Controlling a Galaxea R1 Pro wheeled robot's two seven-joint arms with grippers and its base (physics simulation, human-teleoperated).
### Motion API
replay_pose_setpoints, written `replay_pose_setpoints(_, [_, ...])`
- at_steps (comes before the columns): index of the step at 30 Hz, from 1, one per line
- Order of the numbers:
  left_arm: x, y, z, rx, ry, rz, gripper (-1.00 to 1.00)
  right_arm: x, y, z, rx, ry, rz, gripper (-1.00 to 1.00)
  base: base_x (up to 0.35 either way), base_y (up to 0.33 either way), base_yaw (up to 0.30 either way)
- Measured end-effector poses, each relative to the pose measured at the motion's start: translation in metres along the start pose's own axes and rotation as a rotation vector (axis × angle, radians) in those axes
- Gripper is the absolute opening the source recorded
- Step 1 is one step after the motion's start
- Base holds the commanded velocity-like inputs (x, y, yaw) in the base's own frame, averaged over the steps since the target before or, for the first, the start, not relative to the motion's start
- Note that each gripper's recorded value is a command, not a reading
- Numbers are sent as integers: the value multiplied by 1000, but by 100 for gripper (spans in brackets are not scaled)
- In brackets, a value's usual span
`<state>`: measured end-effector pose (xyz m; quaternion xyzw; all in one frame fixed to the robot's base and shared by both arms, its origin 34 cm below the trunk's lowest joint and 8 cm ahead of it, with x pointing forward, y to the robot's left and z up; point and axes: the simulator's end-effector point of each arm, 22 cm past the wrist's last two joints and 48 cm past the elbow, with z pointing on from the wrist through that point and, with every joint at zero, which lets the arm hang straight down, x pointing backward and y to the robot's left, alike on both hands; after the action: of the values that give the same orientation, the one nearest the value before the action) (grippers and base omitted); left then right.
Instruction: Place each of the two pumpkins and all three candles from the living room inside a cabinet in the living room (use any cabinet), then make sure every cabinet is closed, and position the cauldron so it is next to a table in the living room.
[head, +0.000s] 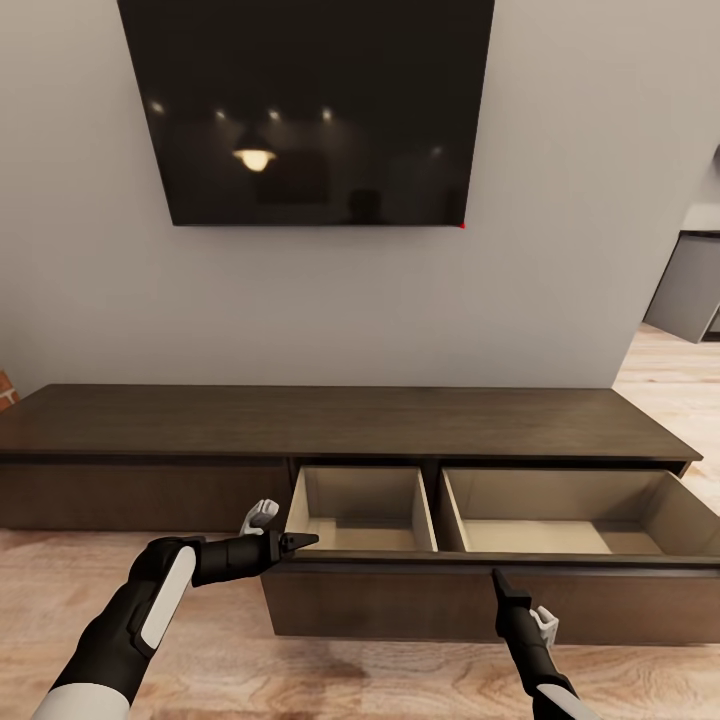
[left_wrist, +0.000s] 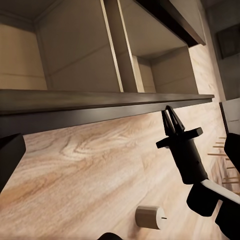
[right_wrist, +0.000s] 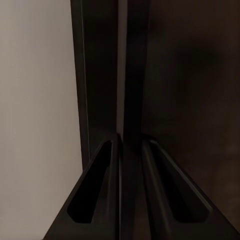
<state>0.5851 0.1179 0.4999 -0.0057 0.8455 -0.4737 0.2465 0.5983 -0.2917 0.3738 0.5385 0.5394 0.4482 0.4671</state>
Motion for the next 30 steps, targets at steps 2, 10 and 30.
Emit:
replay_pose_setpoints(2, [0, 0, 0, 0, 0, 0, 100, 0, 0, 0, 0, 0, 0, -100, 0, 0, 0])
replay_pose_setpoints(10, [0, 0, 0, 0, 0, 0, 100, -2, 1, -10, -35, -6, 7, 100, 0, 0, 0])
replay_pose_setpoints(30, [0, -1, 0, 6, -2, -2, 100, -2, 1, -10, -36, -5, 9, 100, -78, 0, 0])
